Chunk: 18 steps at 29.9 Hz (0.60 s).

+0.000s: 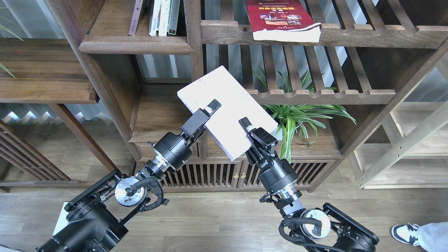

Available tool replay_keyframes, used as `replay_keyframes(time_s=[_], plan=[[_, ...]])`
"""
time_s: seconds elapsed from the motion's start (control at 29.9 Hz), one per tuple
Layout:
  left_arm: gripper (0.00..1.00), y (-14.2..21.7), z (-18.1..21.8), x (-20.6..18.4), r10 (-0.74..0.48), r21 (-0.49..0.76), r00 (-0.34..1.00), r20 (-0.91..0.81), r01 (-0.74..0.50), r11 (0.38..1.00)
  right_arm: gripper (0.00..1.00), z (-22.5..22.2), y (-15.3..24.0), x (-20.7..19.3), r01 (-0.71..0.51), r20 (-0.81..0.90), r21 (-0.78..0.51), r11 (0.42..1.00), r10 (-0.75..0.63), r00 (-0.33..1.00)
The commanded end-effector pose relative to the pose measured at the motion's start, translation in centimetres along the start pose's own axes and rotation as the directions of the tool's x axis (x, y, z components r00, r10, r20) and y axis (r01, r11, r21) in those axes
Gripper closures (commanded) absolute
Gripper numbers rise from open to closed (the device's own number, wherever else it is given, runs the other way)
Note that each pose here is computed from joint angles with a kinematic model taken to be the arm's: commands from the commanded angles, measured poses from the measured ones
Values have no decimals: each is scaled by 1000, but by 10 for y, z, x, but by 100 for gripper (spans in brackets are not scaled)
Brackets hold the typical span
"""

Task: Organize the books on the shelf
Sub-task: 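Grasp the white book with the left gripper beside the right gripper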

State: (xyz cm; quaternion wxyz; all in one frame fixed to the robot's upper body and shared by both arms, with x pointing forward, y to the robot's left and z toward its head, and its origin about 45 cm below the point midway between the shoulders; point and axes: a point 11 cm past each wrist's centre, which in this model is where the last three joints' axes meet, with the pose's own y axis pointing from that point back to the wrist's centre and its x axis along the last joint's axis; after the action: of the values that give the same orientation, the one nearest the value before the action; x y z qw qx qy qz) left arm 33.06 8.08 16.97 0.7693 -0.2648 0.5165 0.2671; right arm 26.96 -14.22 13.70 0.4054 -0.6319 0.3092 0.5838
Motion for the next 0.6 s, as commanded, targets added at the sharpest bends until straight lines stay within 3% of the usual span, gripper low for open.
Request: replay_keyframes(time_s=[0.0,0.57], plan=[[1,0,0,0,0,1,1000,1,0,1000,98,3,0,0,-1,0,-9,1000,1,1000],[9,-4,0,-4,-14,17,1000,13,13,1000,98,7,-1,0,3,-5,-20,1000,-3,1000]])
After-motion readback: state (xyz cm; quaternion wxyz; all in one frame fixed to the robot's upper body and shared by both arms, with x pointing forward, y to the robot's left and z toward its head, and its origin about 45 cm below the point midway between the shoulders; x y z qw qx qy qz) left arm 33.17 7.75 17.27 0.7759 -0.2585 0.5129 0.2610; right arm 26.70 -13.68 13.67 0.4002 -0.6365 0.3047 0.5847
